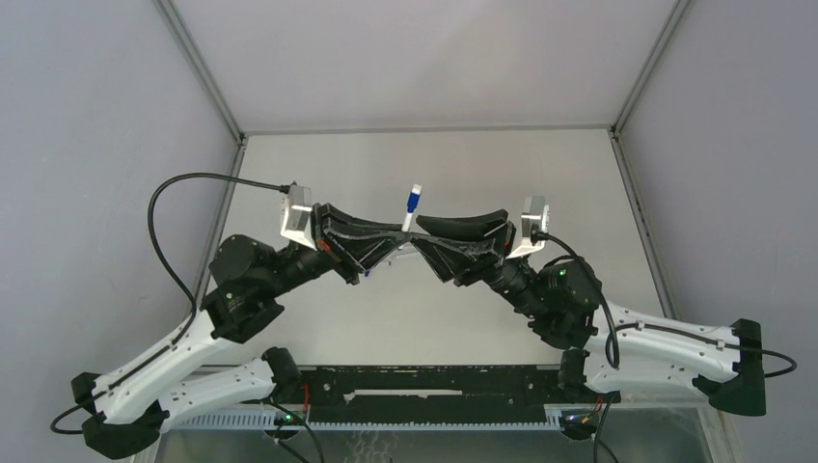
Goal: Insert the pens into the pen caps
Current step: Insert the pen cap onto the pen.
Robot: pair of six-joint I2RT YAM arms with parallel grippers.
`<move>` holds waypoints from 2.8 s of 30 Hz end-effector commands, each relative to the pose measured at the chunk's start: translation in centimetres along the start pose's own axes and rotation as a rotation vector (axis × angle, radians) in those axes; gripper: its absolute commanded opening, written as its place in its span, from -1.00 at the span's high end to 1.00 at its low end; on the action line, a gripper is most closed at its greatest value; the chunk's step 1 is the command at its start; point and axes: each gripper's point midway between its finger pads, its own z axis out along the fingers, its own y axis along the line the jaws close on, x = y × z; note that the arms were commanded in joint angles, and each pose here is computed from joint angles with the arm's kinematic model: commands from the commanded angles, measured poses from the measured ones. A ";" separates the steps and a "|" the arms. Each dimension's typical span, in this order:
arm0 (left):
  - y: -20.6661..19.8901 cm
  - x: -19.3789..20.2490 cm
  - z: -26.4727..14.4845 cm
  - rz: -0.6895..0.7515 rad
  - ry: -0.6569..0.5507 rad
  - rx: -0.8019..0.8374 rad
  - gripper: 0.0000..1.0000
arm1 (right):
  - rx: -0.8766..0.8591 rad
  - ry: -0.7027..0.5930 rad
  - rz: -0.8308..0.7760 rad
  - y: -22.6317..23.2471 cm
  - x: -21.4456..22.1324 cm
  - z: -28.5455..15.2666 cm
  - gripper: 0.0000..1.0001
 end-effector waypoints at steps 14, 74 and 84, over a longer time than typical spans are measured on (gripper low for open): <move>-1.1 0.0 0.8 0.042 0.022 0.090 1.00 | -0.032 -0.083 0.075 0.8 -3.9 0.6 0.34; -0.8 -0.9 1.2 0.035 0.012 0.062 1.00 | -0.021 0.140 0.027 -0.1 0.6 -1.2 -0.20; -1.0 -0.3 1.1 0.031 0.033 0.074 1.00 | 0.069 0.059 -0.036 -1.9 -3.7 -3.0 -0.19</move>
